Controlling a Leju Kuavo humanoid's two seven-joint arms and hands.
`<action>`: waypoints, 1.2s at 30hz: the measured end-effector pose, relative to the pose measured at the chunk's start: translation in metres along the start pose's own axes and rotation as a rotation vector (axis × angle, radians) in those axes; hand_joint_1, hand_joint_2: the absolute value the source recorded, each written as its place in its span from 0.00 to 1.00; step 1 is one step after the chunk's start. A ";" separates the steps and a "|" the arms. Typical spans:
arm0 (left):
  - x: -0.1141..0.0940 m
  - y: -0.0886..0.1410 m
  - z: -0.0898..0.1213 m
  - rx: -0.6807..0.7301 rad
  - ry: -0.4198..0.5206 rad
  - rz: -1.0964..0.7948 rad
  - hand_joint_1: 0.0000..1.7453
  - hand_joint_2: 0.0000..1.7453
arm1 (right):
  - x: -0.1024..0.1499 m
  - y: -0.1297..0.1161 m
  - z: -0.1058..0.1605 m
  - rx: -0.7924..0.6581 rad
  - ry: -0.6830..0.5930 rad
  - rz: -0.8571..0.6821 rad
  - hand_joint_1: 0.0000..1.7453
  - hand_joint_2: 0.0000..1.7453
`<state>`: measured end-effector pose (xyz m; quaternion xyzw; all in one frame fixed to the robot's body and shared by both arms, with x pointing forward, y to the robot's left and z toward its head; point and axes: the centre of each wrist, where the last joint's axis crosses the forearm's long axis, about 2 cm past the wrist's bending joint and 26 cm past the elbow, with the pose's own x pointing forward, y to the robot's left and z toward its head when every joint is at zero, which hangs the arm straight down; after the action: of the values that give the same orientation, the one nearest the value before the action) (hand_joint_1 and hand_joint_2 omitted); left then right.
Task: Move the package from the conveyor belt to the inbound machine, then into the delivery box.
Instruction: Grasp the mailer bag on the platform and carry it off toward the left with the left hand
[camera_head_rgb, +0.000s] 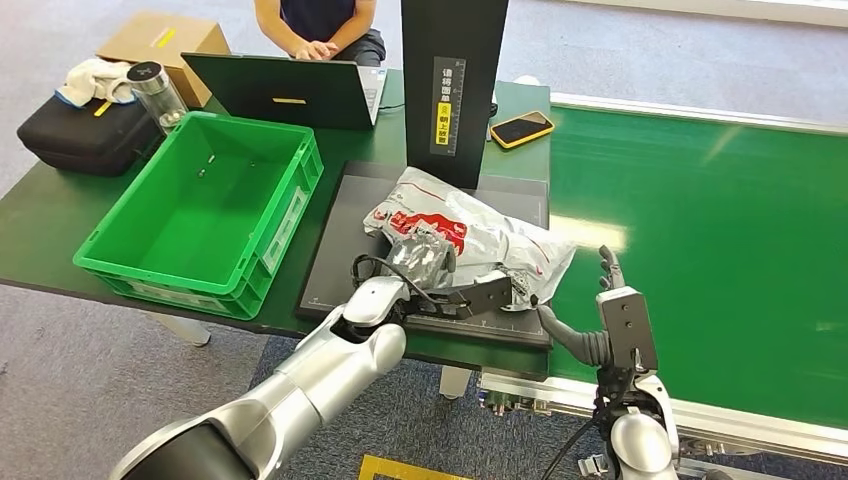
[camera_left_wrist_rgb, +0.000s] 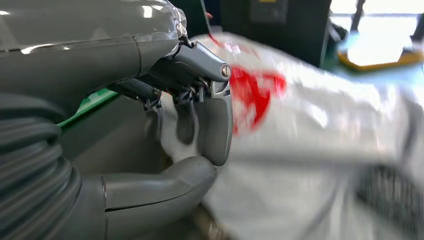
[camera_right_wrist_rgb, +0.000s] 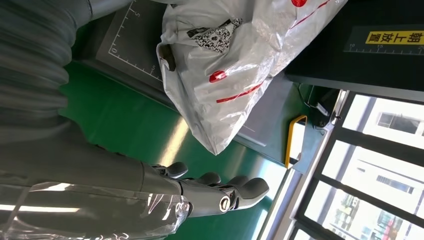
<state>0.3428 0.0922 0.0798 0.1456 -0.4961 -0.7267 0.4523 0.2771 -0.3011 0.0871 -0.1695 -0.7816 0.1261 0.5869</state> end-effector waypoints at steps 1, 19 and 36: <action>0.001 -0.004 0.000 -0.035 0.002 -0.006 1.00 1.00 | 0.000 0.000 -0.001 0.002 0.000 -0.001 0.00 1.00; 0.017 -0.018 0.000 0.133 -0.067 -0.039 0.00 1.00 | -0.004 0.001 0.005 -0.002 0.012 0.001 0.00 1.00; 0.011 0.014 0.003 0.764 -0.110 0.155 0.00 1.00 | -0.001 0.000 0.000 -0.042 0.037 -0.006 0.00 1.00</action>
<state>0.3417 0.0838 0.0954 0.2264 -0.7639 -0.4602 0.3916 0.2770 -0.3012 0.0860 -0.1815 -0.7736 0.1047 0.5981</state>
